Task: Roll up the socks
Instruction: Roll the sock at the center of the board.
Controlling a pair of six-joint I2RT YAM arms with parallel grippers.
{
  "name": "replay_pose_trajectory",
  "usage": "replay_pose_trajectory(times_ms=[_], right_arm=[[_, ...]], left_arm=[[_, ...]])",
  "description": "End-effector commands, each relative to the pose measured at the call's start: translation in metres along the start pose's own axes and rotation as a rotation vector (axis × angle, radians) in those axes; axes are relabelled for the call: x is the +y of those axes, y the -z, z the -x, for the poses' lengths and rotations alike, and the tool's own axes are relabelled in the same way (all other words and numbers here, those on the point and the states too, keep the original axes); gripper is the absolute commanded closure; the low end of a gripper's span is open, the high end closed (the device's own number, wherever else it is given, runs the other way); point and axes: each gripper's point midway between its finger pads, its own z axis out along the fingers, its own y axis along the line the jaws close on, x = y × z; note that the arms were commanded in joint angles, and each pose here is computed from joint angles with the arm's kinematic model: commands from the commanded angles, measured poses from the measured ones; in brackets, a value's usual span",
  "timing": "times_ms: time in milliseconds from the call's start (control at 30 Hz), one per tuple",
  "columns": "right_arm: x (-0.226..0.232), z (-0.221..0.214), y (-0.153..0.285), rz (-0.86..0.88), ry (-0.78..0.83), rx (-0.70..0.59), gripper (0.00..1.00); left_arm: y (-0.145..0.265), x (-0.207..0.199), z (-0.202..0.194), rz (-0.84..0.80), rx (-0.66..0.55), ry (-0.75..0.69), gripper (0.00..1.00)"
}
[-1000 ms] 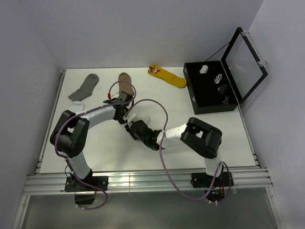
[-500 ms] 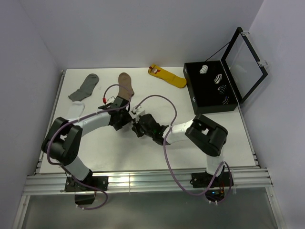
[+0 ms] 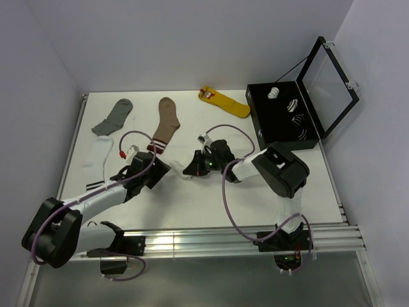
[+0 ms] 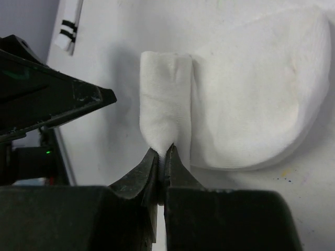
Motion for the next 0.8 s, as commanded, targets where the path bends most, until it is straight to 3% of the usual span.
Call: replay_pose_trajectory(times_ms=[0, 600, 767], right_arm=[[0.016, -0.005, -0.001, 0.140, -0.133, 0.068, 1.00], [-0.018, -0.010, 0.008, 0.080, -0.375, 0.069, 1.00], [-0.029, -0.015, 0.009, 0.046, -0.433, 0.069, 1.00]], left_arm=[[0.003, -0.036, 0.013, -0.164, -0.051, 0.065, 0.30], [-0.035, -0.044, -0.006, -0.175, 0.024, 0.048, 0.32], [-0.040, -0.041, -0.010, -0.166, 0.042, 0.046, 0.36]])
